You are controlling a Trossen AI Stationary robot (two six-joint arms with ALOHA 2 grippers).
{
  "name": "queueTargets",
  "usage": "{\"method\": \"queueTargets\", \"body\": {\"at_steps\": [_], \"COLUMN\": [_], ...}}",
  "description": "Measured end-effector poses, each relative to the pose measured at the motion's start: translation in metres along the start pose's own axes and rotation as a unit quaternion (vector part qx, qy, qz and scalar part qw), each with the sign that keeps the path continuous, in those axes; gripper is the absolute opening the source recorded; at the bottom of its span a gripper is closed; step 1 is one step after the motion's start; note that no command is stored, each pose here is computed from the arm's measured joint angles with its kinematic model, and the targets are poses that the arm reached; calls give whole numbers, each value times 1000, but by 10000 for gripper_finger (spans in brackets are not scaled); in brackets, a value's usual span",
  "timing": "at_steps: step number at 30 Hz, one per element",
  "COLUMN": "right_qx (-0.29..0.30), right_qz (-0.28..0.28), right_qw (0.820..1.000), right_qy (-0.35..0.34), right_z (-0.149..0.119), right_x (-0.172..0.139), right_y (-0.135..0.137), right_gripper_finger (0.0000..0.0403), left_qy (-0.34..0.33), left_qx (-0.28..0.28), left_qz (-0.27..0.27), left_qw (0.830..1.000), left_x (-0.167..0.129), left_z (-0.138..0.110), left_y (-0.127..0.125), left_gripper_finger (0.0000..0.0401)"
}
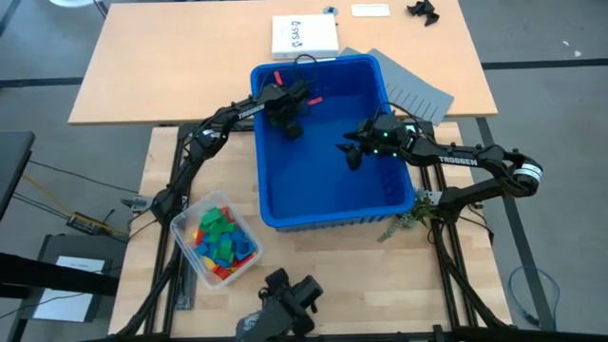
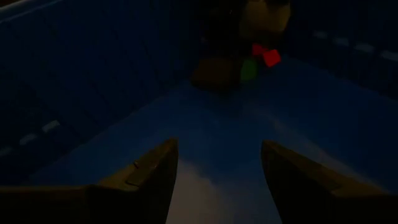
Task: Sort Items/Unsort Items
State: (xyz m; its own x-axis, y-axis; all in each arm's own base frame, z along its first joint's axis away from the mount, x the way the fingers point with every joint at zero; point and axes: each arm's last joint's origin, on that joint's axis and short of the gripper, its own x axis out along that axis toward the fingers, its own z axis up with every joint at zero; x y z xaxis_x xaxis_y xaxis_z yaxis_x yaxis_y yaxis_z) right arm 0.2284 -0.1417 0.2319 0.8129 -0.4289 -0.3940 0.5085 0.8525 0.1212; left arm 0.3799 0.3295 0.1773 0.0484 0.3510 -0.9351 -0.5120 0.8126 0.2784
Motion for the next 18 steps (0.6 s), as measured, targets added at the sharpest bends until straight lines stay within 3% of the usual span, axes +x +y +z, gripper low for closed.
{"method": "queueTargets", "body": {"at_steps": [7, 13, 18], "right_qx": [4, 5, 3], "right_qz": [0, 0, 0], "right_qw": [1000, 1000, 999], "right_qy": [7, 20, 33], "right_z": [-1, -4, -6], "right_x": [0, 0, 0], "right_y": [0, 0, 0], "right_gripper_finger": [229, 229, 229], "left_qy": [-45, -42, -27], "left_qx": [23, -18, 27], "left_qz": [-79, -74, -79], "left_qw": [996, 996, 996], "left_x": [-23, -24, -11], "left_z": [14, 15, 8], "left_y": [-32, -39, -42], "left_gripper_finger": [273, 273, 267]}}
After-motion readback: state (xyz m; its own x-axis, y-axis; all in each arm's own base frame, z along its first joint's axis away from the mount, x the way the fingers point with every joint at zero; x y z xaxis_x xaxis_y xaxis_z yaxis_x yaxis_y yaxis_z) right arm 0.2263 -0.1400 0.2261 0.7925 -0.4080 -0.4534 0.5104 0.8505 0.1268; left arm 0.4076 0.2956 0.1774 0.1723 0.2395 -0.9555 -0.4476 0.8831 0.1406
